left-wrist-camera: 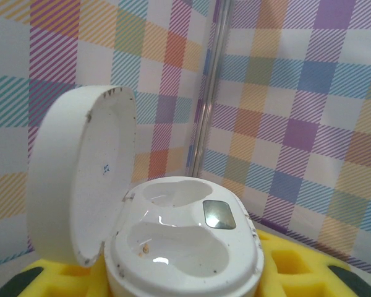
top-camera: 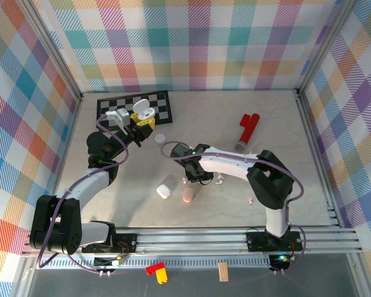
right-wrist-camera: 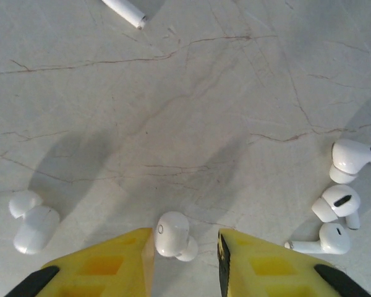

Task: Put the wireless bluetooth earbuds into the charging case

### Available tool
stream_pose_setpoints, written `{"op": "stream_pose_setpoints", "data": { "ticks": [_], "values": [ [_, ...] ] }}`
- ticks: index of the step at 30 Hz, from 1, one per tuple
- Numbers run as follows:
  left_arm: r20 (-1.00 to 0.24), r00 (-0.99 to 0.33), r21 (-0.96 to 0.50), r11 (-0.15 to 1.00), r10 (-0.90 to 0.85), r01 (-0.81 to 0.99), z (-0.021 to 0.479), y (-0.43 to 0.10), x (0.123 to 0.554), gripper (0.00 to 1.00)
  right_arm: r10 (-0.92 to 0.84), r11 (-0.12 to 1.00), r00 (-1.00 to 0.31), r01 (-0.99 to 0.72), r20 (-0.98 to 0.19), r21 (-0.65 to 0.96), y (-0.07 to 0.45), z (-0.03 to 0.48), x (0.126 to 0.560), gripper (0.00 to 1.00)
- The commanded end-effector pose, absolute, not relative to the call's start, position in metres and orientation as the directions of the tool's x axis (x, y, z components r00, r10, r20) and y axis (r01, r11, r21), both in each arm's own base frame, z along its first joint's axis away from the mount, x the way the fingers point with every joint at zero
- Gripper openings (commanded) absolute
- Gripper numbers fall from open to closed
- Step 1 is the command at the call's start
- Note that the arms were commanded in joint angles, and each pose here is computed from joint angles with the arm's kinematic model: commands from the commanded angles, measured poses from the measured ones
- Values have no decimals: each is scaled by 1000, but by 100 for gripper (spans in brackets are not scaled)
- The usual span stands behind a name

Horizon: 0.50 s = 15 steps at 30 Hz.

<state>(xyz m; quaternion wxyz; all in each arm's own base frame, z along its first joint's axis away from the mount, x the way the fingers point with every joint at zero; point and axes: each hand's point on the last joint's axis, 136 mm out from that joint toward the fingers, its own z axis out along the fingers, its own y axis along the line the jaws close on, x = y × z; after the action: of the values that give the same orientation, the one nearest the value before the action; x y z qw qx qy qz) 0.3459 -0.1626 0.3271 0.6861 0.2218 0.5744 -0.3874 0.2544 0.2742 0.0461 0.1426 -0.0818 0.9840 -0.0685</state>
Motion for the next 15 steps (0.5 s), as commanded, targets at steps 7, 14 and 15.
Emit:
{"op": "stream_pose_setpoints", "data": {
  "ticks": [7, 14, 15],
  "values": [
    [-948, 131, -75, 602, -292, 795, 358, -156, 339, 34, -288, 907, -931, -189, -227, -377, 269, 39, 253, 32],
    [-951, 122, -79, 606, -284, 792, 353, -156, 341, 34, -308, 895, -931, -213, -195, -393, 273, 29, 250, 31],
    [-951, 121, -80, 604, -284, 793, 353, -157, 341, 34, -307, 894, -932, -214, -192, -394, 273, 27, 249, 31]
  ]
}}
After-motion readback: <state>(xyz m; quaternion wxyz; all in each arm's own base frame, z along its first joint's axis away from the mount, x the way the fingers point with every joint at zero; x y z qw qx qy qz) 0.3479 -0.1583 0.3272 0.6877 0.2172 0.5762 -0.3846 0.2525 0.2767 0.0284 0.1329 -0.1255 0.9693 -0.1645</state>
